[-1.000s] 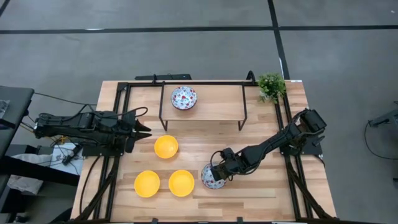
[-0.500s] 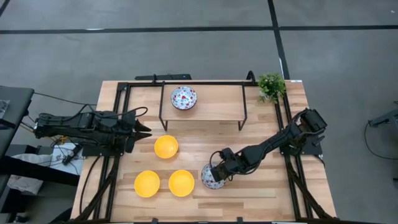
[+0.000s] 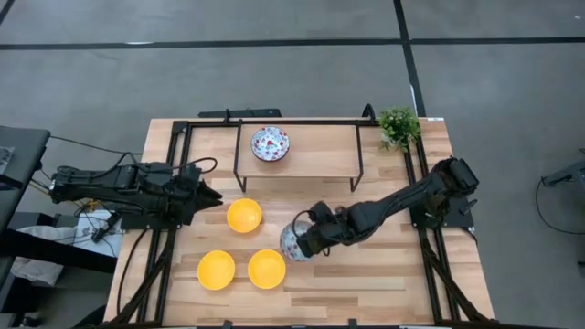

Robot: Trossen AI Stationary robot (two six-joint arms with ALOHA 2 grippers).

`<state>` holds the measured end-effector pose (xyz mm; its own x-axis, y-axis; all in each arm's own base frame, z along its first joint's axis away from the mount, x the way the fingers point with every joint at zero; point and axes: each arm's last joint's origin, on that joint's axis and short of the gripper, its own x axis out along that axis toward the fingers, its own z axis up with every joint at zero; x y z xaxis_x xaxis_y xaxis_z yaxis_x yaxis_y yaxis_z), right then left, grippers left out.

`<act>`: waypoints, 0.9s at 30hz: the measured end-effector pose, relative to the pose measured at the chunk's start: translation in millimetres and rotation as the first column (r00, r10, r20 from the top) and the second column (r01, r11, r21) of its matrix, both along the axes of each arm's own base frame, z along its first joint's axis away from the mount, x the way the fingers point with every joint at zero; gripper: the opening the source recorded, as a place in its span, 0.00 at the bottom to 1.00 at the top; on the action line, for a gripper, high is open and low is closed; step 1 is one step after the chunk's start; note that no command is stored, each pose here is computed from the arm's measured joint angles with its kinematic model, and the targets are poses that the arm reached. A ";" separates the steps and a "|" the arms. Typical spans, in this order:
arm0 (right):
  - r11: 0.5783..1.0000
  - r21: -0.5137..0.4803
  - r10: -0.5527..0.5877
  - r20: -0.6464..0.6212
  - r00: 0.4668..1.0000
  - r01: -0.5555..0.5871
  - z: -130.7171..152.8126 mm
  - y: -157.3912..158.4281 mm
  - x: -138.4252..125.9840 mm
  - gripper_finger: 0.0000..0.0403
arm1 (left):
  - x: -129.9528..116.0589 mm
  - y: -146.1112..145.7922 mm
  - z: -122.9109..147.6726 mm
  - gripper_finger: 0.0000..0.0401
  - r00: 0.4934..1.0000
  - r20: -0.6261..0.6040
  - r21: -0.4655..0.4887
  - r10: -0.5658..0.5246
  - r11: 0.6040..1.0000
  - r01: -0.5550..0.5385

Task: Pick & Place Mini bowls
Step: Stack the red bowl on the red bowl on the shelf

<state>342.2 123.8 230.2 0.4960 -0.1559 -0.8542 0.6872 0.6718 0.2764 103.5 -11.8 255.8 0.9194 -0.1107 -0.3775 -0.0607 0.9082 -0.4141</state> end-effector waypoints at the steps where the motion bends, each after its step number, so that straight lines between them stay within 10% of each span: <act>1: 1.000 -0.029 0.008 0.012 1.000 -0.008 6.3 -2.1 2.5 0.00 | 0.6 -0.2 0.4 0.26 1.000 0.002 -0.019 0.002 1.000 -0.002; 11: 0.918 -0.397 0.061 0.139 0.988 -0.001 70.4 -27.4 25.0 0.00 | 20.8 -3.2 6.7 0.36 0.998 0.070 -0.069 -0.008 0.998 0.013; 27: 0.579 -0.789 -0.071 0.203 0.977 0.206 133.6 -59.0 32.2 0.00 | 57.2 -2.4 28.5 0.40 0.927 0.354 0.000 0.122 0.992 -0.130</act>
